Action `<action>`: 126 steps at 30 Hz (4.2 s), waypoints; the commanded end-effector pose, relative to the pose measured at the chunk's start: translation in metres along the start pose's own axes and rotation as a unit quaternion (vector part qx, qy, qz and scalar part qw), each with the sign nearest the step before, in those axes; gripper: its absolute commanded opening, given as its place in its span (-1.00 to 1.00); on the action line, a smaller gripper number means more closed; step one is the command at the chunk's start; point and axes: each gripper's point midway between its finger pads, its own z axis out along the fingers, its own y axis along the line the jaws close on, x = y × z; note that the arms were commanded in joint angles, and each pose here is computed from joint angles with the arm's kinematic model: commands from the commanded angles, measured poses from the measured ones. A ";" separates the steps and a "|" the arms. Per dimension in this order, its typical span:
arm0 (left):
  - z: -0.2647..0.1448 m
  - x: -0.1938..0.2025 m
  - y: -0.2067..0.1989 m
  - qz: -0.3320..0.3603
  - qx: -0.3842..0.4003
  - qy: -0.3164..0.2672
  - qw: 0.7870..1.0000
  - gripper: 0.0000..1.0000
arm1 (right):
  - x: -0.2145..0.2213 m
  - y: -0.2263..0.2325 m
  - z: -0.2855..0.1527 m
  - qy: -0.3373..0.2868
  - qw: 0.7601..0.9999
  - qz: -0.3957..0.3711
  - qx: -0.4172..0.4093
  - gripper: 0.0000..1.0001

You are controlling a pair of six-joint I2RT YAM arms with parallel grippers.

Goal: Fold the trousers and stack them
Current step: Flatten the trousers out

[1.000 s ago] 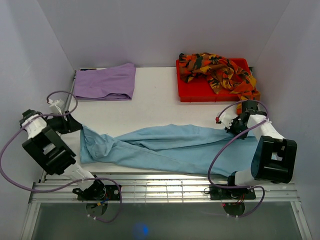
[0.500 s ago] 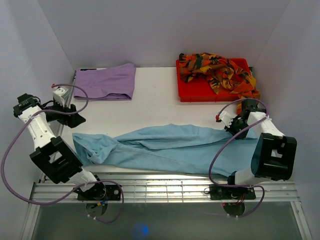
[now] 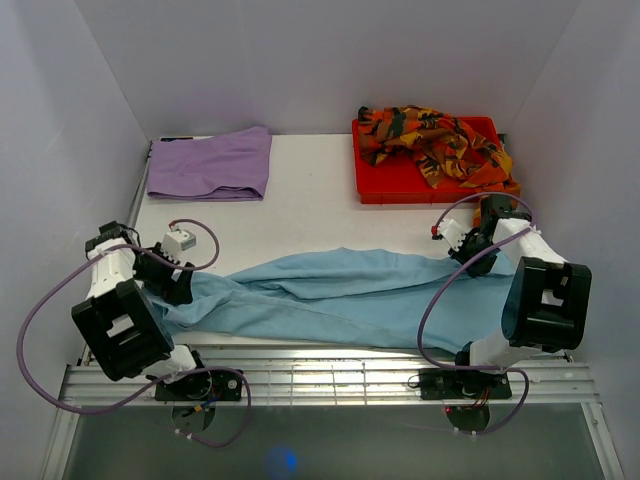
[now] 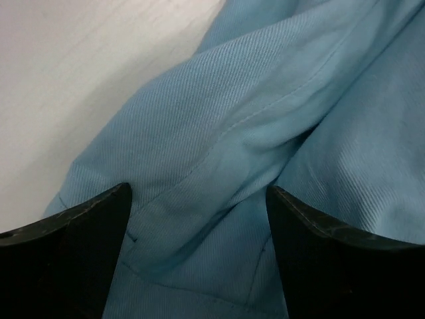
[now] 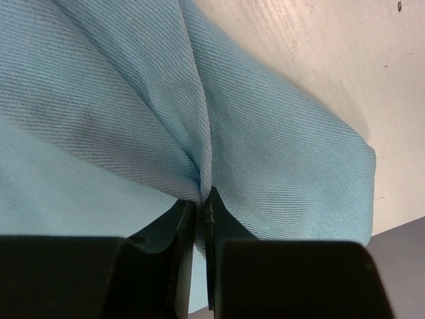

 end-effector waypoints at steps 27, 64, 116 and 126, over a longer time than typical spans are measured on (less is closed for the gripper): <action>-0.069 -0.125 0.129 -0.035 -0.098 -0.181 0.978 0.39 | -0.044 -0.066 -0.049 -0.037 0.996 0.067 0.044 0.69; 0.004 -0.085 0.096 0.114 -0.077 -0.066 0.988 0.29 | 0.000 0.061 0.020 0.044 0.997 0.007 -0.058 0.26; 0.008 -0.044 0.082 0.120 -0.128 -0.029 0.984 0.77 | 0.039 0.053 0.018 0.066 0.993 -0.092 0.030 -0.75; -0.049 -0.096 0.080 0.103 -0.205 -0.115 0.967 -0.91 | 0.017 0.018 -0.039 0.009 0.989 -0.071 0.133 -0.85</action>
